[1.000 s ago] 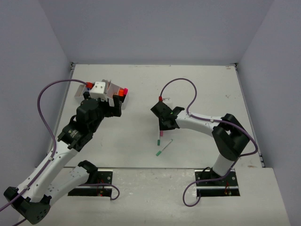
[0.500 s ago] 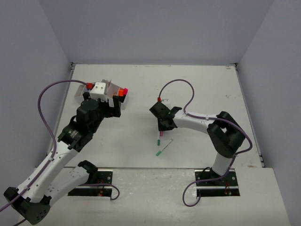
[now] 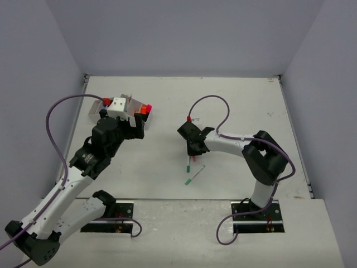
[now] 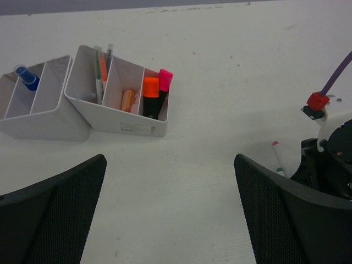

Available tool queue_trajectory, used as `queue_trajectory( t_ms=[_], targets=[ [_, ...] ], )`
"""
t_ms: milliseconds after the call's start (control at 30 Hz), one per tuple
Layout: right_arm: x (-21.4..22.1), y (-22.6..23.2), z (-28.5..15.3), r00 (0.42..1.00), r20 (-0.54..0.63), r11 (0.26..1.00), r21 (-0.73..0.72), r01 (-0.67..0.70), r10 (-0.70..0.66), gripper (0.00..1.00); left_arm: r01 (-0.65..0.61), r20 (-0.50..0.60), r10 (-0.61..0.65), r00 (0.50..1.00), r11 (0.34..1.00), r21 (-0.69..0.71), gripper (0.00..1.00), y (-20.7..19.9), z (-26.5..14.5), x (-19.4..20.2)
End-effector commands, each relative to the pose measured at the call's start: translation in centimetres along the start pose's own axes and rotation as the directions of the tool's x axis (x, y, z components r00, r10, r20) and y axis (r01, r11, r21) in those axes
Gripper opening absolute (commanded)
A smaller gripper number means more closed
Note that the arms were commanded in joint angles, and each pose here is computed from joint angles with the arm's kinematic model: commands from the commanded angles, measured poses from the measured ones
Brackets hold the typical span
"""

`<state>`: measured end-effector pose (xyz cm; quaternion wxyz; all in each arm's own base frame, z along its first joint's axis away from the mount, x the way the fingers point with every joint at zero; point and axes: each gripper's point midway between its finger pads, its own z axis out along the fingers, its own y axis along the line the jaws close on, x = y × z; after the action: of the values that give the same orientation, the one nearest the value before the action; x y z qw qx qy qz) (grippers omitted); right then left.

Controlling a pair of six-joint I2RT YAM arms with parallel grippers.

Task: Sort the stationery into containers
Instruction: Pick up the pen from the center of the board, then place the pen in the storage box.

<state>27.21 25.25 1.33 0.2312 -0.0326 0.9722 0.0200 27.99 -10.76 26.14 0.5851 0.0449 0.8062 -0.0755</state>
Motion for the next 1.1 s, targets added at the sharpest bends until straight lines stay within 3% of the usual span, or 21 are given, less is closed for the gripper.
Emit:
queue_trajectory(
  t_ms=[0, 133, 200, 267, 333, 400, 600, 700, 767, 1000, 1067],
  targets=[
    [-1.7, -1.1, -2.9, 0.996, 0.072, 0.999, -0.017, -0.049, 0.05, 0.0, 0.165, 0.018, -0.169, 0.985, 0.979, 0.123, 1.0, -3.1, 0.6, -1.5],
    [-4.1, -0.3, -7.5, 0.984, 0.172, 0.99, -0.14, -0.013, 0.037, 0.0, 0.344, -0.022, -0.353, 0.935, 0.893, 0.29, 1.0, -7.1, 1.4, -1.9],
    [-5.1, 1.6, -10.6, 0.972, 0.236, 0.952, -0.3, 0.057, 0.016, 0.0, 0.374, -0.053, -0.39, 0.919, 0.823, 0.428, 1.0, -10.0, 1.6, -2.4],
    [-5.3, 4.1, -15.1, 0.93, 0.367, 0.827, -0.518, 0.217, -0.014, 0.0, 0.39, -0.077, -0.414, 0.907, 0.755, 0.528, 1.0, -12.2, 1.5, -3.3],
    [-4.8, 5.3, -17.7, 0.887, 0.46, 0.722, -0.601, 0.343, -0.039, 0.0, 0.397, -0.12, -0.42, 0.899, 0.671, 0.626, 1.0, -14.4, 0.9, -3.9],
    [-3.6, 6.1, -23.0, 0.8, 0.6, 0.528, -0.681, 0.507, 0.005, 0.0, 0.392, -0.172, -0.408, 0.897, 0.55, 0.738, 1.0, -16.8, 0.0, -4.2],
    [-3.0, 6.2, -25.6, 0.768, 0.64, 0.445, -0.695, 0.564, 0.026, 0.0, 0.419, -0.277, -0.419, 0.865, 0.298, 0.858, 0.95, -19.4, -2.7, -3.8],
    [-3.1, 6.1, -26.1, 0.76, 0.648, 0.44, -0.696, 0.568, 0.043, 0.0, 0.431, -0.302, -0.414, 0.859, 0.264, 0.863, 0.84, -19.6, -3.0, -3.2],
    [-3.2, 5.9, -26.4, 0.753, 0.656, 0.442, -0.691, 0.572, 0.052, 0.0, 0.427, -0.304, -0.406, 0.862, 0.258, 0.867, 0.71, -19.6, -3.2, -2.9],
    [-4.0, 5.9, -25.5, 0.765, 0.643, 0.493, -0.681, 0.542, 0.047, 0.0, 0.377, -0.293, -0.347, 0.891, 0.203, 0.904, 0.02, -20.5, -4.7, -3.3],
    [-4.1, 5.8, -25.5, 0.76, 0.648, 0.497, -0.677, 0.544, 0.05, 0.0, 0.381, -0.297, -0.336, 0.894, 0.217, 0.899, 0.0, -20.6, -4.6, -3.1]
  ],
)
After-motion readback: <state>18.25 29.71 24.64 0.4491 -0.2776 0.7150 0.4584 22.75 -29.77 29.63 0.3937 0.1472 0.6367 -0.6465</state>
